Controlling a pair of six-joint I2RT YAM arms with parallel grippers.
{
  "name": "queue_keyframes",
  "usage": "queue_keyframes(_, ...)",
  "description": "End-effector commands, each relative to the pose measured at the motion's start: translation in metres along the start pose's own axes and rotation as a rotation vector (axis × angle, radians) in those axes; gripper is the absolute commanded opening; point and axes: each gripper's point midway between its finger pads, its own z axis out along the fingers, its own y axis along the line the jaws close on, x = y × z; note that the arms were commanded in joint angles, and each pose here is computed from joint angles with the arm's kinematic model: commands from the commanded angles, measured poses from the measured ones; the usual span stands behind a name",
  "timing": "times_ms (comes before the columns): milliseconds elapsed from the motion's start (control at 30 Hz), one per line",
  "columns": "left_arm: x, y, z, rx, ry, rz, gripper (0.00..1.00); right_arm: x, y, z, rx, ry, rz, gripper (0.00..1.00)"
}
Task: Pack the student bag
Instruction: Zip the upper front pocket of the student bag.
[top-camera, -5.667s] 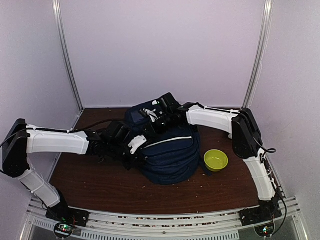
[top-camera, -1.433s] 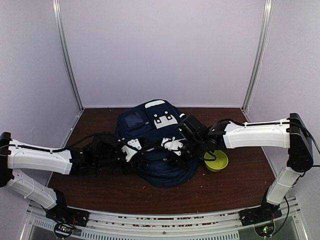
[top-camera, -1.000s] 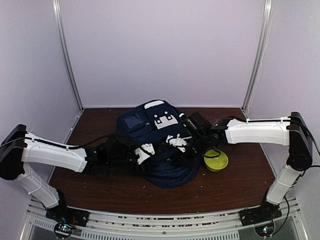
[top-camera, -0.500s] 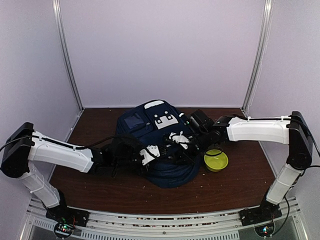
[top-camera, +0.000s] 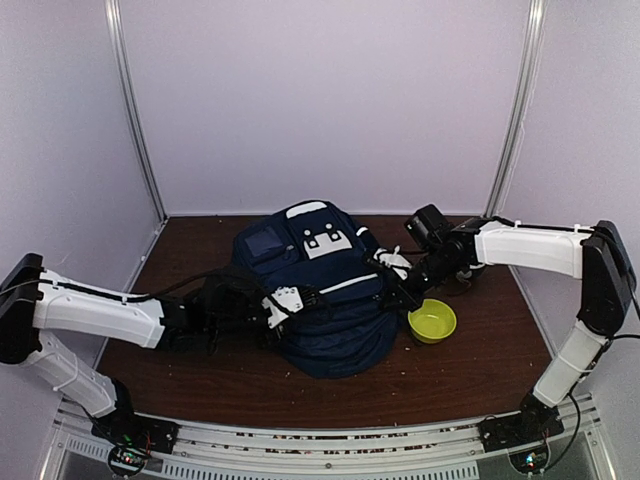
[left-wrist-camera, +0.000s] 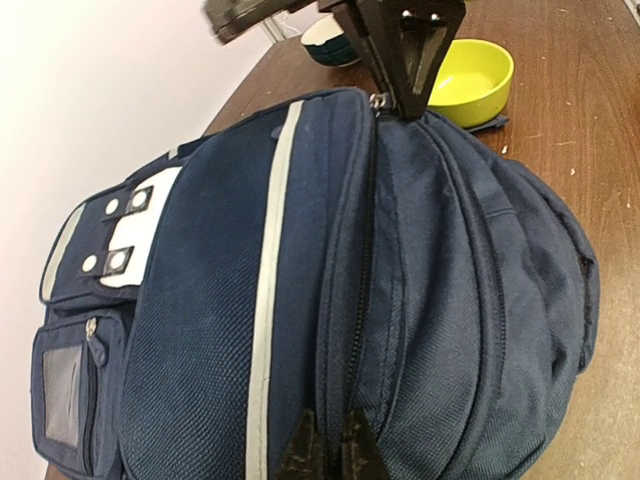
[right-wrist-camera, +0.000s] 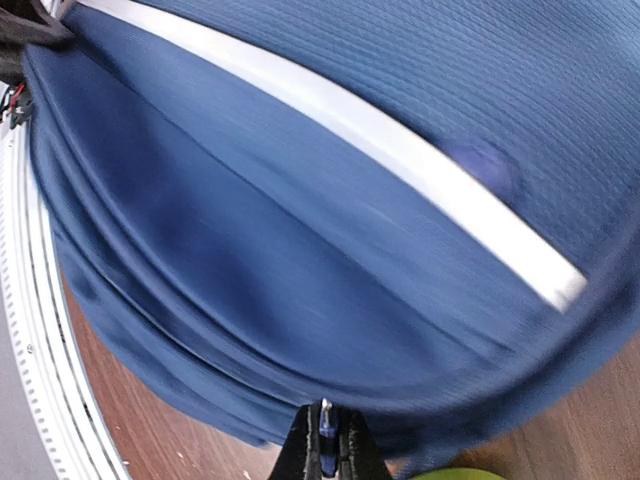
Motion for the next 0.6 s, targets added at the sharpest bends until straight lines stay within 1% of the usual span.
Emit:
queue_keyframes(0, 0.023, 0.036, -0.02, -0.139, 0.067, -0.086, 0.0, 0.027, -0.032, -0.01, 0.102, 0.078, 0.04, 0.0)
queue_keyframes(133, 0.04, 0.056, -0.03, -0.196, 0.123, -0.123, 0.0, 0.027, -0.045, -0.011, 0.135, 0.081, 0.029, 0.0)
queue_keyframes(233, 0.051, 0.071, -0.037, -0.24, 0.16, -0.168, 0.0, 0.024, -0.044, -0.013, 0.136, 0.072, 0.007, 0.0)
queue_keyframes(333, 0.06, 0.079, -0.042, -0.257, 0.2, -0.215, 0.0, 0.018, -0.033, -0.013, 0.102, 0.054, -0.019, 0.0)
queue_keyframes(433, 0.074, 0.082, -0.049, -0.293, 0.243, -0.229, 0.0, 0.01, -0.02, -0.009, 0.065, 0.042, -0.048, 0.0)
queue_keyframes(567, 0.082, 0.088, -0.064, -0.342, 0.264, -0.261, 0.0, -0.006, 0.001, -0.003, 0.011, -0.003, -0.073, 0.0)
